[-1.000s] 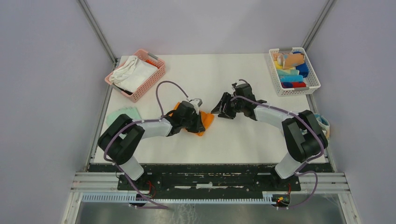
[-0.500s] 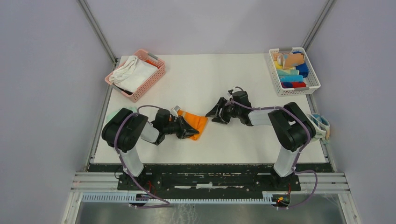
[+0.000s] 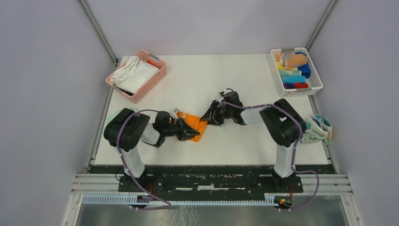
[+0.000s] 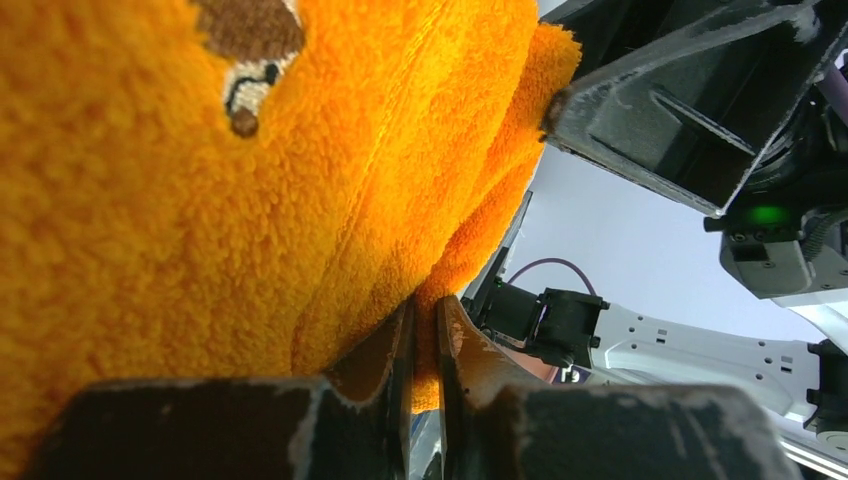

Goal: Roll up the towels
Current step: Roll the towel at the center of the board.

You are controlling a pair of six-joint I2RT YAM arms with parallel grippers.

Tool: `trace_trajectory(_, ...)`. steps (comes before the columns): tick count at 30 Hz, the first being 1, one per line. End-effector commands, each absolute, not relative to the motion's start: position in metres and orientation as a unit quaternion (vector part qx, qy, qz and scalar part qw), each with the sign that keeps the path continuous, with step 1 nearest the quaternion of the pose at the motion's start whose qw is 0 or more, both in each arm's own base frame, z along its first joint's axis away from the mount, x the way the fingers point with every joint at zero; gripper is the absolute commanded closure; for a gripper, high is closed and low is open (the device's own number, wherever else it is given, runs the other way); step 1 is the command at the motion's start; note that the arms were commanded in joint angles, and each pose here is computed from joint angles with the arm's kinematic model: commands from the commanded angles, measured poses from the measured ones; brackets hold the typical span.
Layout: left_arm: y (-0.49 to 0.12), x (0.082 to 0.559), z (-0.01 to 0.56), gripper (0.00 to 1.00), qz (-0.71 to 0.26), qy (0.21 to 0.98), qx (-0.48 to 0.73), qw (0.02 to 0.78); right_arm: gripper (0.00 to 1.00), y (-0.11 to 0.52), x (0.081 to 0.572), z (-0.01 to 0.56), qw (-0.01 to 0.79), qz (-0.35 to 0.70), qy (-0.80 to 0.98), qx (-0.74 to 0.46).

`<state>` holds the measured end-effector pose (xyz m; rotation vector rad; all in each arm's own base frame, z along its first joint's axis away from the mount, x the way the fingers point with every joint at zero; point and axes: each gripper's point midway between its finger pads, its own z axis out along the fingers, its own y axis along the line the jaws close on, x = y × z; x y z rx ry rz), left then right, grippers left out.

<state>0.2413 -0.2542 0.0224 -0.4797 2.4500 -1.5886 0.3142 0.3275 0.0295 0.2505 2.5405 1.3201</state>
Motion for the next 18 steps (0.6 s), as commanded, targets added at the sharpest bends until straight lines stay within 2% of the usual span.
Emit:
trace_trajectory(1, -0.245, 0.236, 0.003, 0.89, -0.499, 0.842, -0.191, 0.076, 0.52, 0.312, 0.310, 0.002, 0.124, 0.364, 0.919, 0.086)
trace_trajectory(5, -0.242, 0.237, 0.003, 0.84, -0.481, 0.854, -0.176, 0.090, 0.70, 0.294, 0.304, -0.006, 0.116, 0.280, 0.950, 0.080)
trace_trajectory(7, -0.241, 0.236, 0.007, 0.79, -0.472, 0.861, -0.161, 0.100, 0.77, 0.289, 0.301, -0.003, 0.118, 0.235, 0.963, 0.060)
trace_trajectory(10, -0.242, 0.237, 0.015, 0.64, -0.451, 0.874, -0.134, 0.124, 0.86, 0.276, 0.300, 0.007, 0.119, 0.162, 0.978, 0.047)
trace_trajectory(14, -0.244, 0.240, 0.034, 0.52, -0.410, 0.890, -0.085, 0.178, 0.91, 0.267, 0.298, 0.021, 0.123, 0.107, 0.986, 0.031)
trace_trajectory(18, -0.245, 0.250, 0.061, 0.45, -0.317, 0.908, -0.023, 0.273, 0.93, 0.262, 0.298, 0.027, 0.118, 0.086, 0.989, 0.030)
